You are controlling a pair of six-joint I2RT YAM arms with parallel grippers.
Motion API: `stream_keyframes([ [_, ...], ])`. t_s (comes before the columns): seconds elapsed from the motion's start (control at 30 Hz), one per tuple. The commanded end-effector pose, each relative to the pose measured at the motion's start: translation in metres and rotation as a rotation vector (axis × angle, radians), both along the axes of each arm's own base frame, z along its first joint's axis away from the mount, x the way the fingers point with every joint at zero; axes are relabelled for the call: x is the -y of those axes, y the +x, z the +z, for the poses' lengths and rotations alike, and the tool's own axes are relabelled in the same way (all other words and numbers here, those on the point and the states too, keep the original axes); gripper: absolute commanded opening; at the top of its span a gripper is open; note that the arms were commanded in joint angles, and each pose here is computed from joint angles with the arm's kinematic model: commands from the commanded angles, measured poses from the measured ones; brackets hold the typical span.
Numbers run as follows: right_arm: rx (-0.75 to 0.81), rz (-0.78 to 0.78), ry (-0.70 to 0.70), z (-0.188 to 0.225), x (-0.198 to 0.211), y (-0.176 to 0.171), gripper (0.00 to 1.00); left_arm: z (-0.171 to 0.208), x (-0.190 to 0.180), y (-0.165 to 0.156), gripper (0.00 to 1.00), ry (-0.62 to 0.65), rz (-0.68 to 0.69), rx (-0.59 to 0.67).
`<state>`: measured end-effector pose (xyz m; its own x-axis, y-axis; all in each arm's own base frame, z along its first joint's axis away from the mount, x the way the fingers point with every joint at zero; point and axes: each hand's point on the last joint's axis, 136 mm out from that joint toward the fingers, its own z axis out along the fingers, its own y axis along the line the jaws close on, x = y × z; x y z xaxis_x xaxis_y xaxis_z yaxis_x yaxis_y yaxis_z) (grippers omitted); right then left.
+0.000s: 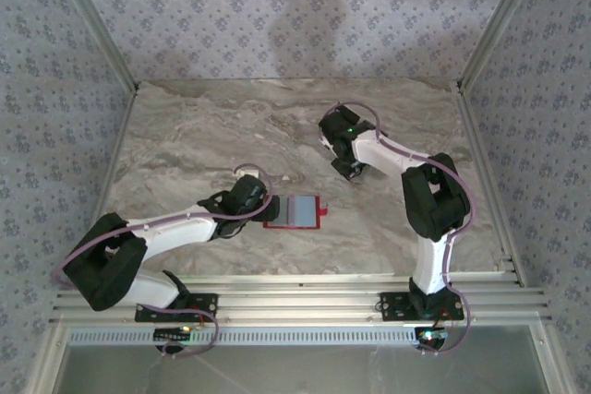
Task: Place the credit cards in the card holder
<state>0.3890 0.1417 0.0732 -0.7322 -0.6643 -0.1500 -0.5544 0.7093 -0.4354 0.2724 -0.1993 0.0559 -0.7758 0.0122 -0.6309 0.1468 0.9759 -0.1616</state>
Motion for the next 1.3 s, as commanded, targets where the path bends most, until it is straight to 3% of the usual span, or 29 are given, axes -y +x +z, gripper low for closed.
stream_keyframes([
  [0.0,0.006,0.03,-0.007,0.019,-0.004,-0.001,0.05,0.005,0.007,0.006,1.0,-0.018,-0.014,0.012],
  [0.07,0.006,0.04,-0.008,0.024,-0.006,-0.002,0.0,0.005,0.008,0.007,1.0,-0.016,-0.016,0.01],
  [0.37,0.086,0.027,0.113,0.079,-0.031,-0.014,0.0,0.002,0.006,0.008,1.0,0.024,-0.03,0.003],
  [0.53,0.066,-0.07,0.378,0.098,-0.059,-0.039,0.0,-0.003,0.007,0.01,1.0,0.06,-0.057,-0.007],
  [0.87,-0.144,-0.342,1.027,0.067,-0.117,-0.088,0.0,-0.012,0.009,0.009,1.0,0.094,-0.095,-0.032],
  [1.03,-0.182,-0.415,1.173,0.054,-0.132,-0.101,0.0,-0.02,0.005,0.002,1.0,0.104,-0.097,-0.051],
  [1.27,-0.184,-0.435,1.226,0.046,-0.14,-0.111,0.0,-0.029,-0.002,-0.004,1.0,0.124,-0.096,-0.074],
])
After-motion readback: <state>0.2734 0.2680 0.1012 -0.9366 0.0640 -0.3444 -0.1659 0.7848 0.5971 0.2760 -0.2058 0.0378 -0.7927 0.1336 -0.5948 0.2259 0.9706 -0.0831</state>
